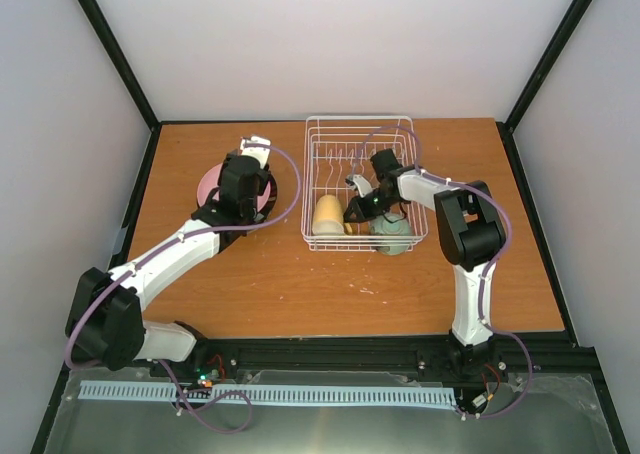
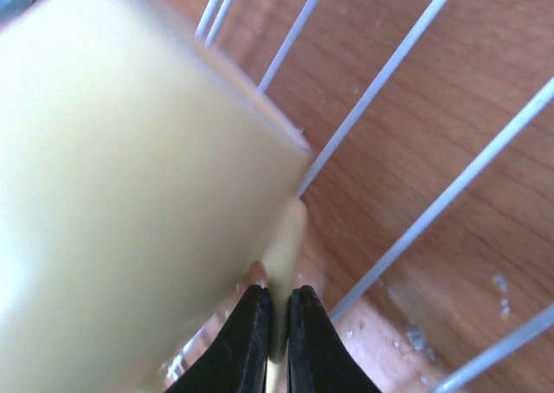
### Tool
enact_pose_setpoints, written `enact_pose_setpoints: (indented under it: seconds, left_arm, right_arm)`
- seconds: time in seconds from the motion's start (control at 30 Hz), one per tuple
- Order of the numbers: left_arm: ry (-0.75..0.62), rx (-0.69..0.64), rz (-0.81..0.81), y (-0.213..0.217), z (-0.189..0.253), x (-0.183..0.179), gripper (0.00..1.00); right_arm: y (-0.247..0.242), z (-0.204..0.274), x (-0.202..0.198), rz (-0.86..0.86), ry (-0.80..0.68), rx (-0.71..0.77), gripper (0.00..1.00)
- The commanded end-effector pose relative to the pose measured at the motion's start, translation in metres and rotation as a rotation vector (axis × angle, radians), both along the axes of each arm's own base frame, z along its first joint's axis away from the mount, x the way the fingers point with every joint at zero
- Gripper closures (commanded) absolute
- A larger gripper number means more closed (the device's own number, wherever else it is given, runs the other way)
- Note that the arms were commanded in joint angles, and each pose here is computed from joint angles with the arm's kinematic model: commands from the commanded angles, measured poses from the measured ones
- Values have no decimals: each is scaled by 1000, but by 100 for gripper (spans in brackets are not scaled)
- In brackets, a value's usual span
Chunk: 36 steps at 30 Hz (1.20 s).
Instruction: Load the mixed dishes into the dish rack
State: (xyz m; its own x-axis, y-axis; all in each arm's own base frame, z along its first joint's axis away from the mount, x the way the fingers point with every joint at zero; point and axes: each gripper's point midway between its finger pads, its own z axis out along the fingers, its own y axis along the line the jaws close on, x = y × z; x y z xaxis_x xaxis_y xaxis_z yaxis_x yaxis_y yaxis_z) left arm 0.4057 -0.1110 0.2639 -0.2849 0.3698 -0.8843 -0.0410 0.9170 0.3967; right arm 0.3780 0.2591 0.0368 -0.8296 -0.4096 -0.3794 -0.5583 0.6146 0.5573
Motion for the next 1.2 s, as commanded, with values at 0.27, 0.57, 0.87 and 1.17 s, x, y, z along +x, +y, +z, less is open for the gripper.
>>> enact_pose_setpoints:
  seconds: [0.27, 0.57, 0.87, 1.17]
  left_arm:
    - [-21, -18, 11, 5, 6, 1, 51]
    - [-21, -30, 22, 8, 8, -2, 51]
    - [-23, -54, 40, 9, 12, -1, 51]
    - [-19, -60, 59, 14, 12, -6, 51]
  right_arm:
    - [-5, 7, -4, -12, -8, -20, 97]
    - [-35, 86, 32, -141, -263, -23, 97]
    - [-43, 164, 53, -255, -674, -65, 97]
    - [-57, 224, 40, -498, -1326, -315, 97]
